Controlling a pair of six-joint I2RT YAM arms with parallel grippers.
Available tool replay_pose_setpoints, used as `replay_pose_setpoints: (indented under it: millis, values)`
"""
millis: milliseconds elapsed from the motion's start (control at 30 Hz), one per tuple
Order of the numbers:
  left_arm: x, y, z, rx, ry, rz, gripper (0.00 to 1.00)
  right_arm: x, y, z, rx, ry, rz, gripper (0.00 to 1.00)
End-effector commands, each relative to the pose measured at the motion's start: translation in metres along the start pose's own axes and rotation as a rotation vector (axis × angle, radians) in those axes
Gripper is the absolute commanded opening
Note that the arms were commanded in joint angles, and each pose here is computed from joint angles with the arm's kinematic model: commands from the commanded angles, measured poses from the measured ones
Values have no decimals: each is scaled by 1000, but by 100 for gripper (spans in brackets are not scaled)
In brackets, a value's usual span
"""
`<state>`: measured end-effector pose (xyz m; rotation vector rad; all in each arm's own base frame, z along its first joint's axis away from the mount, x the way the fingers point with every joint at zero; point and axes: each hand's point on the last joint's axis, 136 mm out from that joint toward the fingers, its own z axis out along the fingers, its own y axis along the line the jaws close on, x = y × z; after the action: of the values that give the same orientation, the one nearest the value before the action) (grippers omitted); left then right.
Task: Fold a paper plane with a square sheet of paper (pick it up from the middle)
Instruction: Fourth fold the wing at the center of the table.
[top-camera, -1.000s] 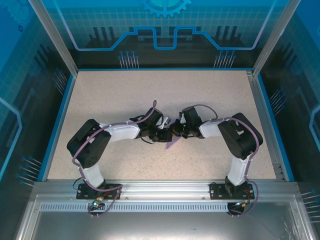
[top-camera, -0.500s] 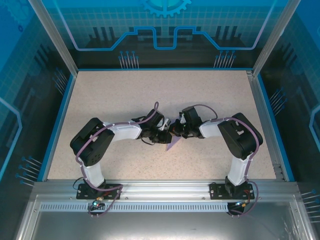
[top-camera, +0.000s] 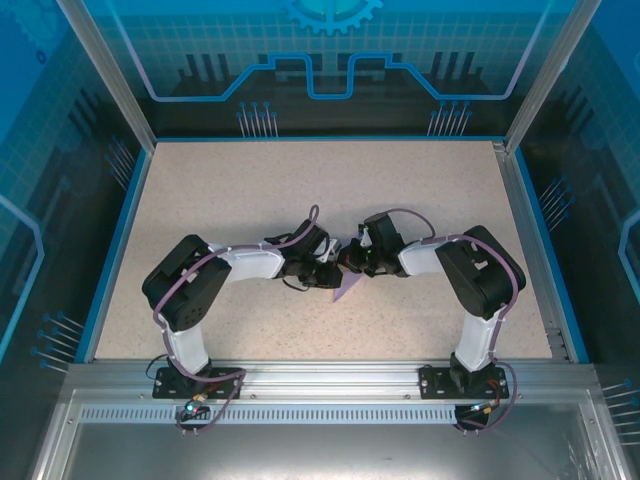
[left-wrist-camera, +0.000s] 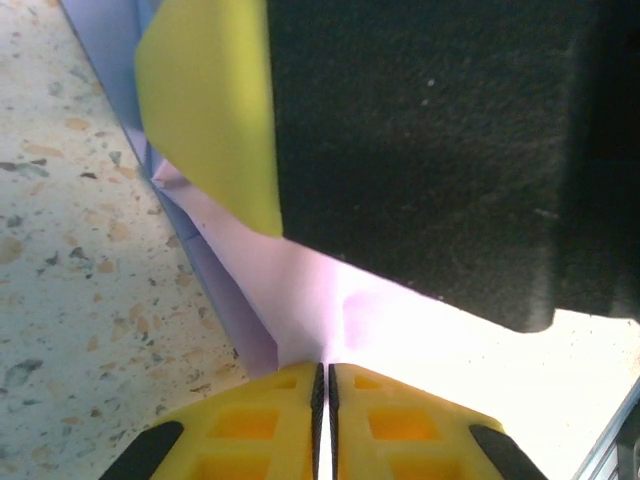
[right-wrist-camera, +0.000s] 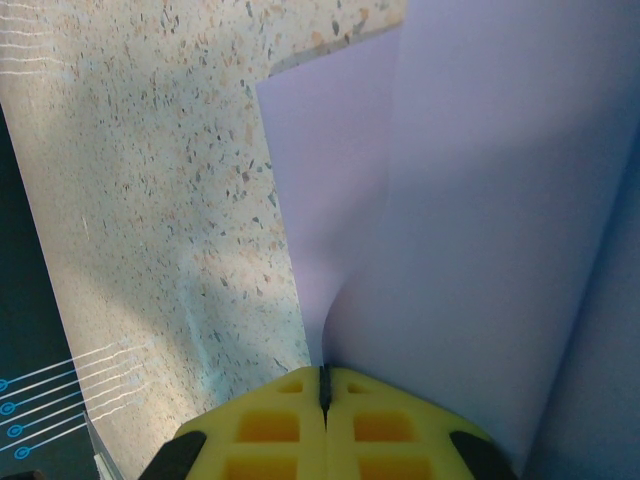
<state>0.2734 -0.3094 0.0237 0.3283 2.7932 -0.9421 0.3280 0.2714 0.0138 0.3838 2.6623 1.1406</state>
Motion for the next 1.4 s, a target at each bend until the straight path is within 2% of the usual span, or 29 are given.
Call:
replay_pose_setpoints:
  millis: [0,433,833,1133,1367]
  values:
    - [7,12,6,-57,25,20,13,9,-16,2,57,22,3,4]
    - [17,19,7,-114,41,45,12,10,-18,2,62,21,2,4]
    - [-23,-31,-44,-16,-149,74,13,13,-23,3,71,29,5,3]
    - [-22,-31,-24,28,-115,70,12,15,-23,2,51,34,17,3]
    - [-12,-31,-8,46,-74,117,12,15,-23,1,43,44,32,3]
